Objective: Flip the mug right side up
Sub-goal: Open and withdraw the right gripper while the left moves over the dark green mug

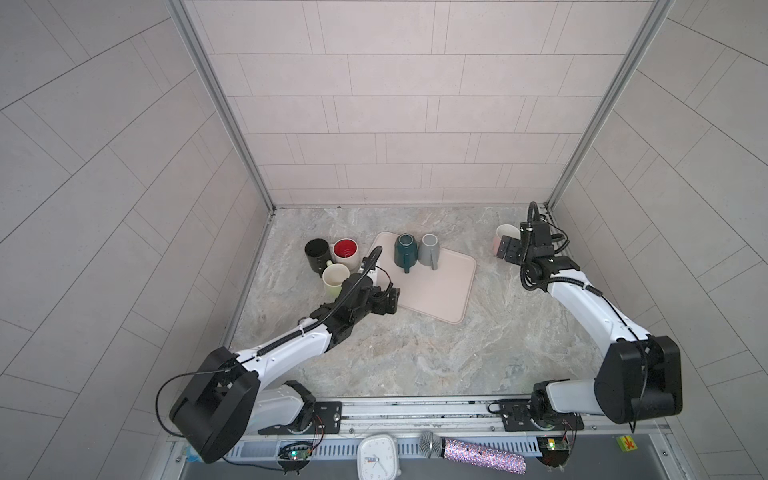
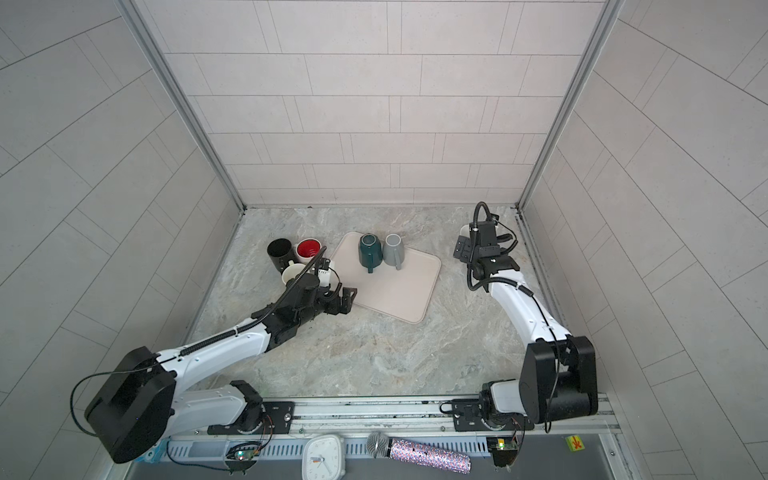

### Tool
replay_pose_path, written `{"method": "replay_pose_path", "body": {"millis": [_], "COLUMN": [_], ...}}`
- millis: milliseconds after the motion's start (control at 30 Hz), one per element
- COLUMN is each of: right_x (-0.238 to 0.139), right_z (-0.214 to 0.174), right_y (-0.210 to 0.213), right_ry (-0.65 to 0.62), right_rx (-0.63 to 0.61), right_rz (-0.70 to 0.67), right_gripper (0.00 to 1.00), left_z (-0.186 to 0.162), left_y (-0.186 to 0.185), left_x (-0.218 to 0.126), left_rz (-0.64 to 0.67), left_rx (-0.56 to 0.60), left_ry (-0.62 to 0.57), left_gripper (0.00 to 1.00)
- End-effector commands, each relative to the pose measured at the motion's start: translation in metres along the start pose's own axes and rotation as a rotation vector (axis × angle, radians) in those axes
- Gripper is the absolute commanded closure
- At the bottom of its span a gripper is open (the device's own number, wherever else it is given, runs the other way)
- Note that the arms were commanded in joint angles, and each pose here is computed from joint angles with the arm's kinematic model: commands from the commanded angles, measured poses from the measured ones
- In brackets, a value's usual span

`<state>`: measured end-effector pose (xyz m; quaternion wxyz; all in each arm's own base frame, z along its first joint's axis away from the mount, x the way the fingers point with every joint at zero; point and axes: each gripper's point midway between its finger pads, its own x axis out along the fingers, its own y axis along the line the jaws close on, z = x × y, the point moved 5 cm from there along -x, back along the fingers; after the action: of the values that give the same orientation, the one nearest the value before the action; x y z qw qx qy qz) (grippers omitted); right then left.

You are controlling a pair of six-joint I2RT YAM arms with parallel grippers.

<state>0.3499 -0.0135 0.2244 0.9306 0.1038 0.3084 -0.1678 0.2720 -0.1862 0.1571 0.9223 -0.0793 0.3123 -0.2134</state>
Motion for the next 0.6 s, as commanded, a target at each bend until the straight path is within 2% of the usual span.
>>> {"method": "replay_pose_path", "body": {"millis": [0, 100, 367, 567], "right_x": [-0.017, -0.031, -0.072, -0.100], "right_z": [-0.010, -0.026, -0.070, -0.090], "right_y": [-0.007, -0.007, 0.002, -0.002], "right_ry": [-0.035, -0.035, 0.059, 0.081], "right_rx": [0.050, 0.067, 0.138, 0.145], "right_rz": [0.032, 0.120, 0.392, 0.488], "right_gripper": [0.01, 0.01, 0.03, 0.03], "left_z": [0.018, 0.028, 0.055, 0.055], "left_y": [-0.010, -0.015, -0.030, -0.034], "left_x": [0.000, 0.004, 0.023, 0.047], "left_rz": [-0.003, 0.008, 0.020, 0.028], "left_rx": [-0.018, -0.012, 0.034, 0.055], "left_ry": [0.024, 0.061, 0.151, 0.230], "left_gripper": [0.00, 0.00, 0.00, 0.00]}}
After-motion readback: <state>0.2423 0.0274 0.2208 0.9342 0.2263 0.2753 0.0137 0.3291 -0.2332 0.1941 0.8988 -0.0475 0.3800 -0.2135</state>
